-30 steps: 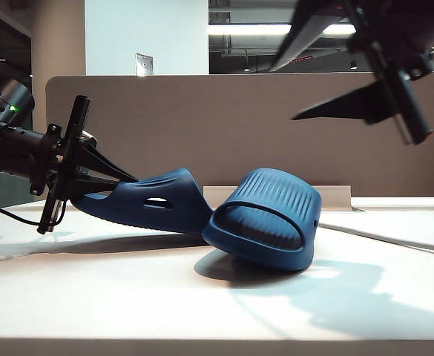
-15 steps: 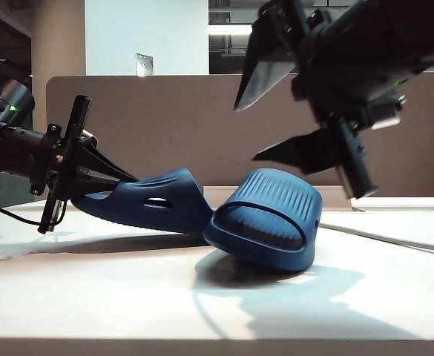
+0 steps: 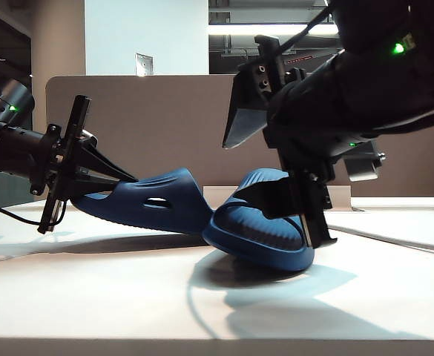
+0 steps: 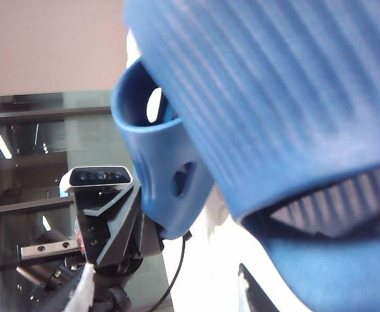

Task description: Interlock the pair of blue slippers on the table with their fronts facing up.

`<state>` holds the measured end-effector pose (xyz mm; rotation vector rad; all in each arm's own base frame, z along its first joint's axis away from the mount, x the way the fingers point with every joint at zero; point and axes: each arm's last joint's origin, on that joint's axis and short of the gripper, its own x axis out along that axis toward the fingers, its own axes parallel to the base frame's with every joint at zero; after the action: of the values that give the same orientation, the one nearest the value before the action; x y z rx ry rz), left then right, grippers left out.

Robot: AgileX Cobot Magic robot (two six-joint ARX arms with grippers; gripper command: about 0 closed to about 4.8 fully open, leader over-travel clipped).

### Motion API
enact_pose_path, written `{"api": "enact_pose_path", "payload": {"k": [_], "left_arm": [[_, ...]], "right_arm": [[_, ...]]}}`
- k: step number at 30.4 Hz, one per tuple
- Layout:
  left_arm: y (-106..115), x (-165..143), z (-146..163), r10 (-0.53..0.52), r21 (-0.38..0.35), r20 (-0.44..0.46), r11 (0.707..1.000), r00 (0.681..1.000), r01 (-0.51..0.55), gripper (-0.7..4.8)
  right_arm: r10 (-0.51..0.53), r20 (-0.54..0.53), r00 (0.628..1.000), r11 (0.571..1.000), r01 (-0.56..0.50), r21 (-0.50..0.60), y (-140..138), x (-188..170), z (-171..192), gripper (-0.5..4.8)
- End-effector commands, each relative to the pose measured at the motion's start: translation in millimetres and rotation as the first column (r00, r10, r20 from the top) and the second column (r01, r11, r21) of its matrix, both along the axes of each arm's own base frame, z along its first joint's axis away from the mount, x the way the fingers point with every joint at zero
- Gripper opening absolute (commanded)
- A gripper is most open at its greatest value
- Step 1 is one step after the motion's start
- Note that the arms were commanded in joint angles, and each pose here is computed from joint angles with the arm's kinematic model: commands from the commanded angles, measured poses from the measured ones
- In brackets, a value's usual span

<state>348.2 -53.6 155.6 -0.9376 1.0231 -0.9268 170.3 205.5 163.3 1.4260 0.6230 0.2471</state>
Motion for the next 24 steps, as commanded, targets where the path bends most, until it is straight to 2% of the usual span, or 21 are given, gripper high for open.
{"api": "enact_pose_path", "payload": {"k": [1,24], "left_arm": [[-1,0,3,-0.011,-0.002,0.018,1.000,1.000,0.011,-0.06],[-1,-1,3,-0.032,-0.009,0.037,0.999,0.999,0.032,-0.06]], "right_arm": [[-0.024,0.012,1.000,1.000,0.023,0.017,0,1,3,2.73],[-0.178,-0.088,0.980,0.984,0.180,0.016,-4,1,-10,2.61]]}}
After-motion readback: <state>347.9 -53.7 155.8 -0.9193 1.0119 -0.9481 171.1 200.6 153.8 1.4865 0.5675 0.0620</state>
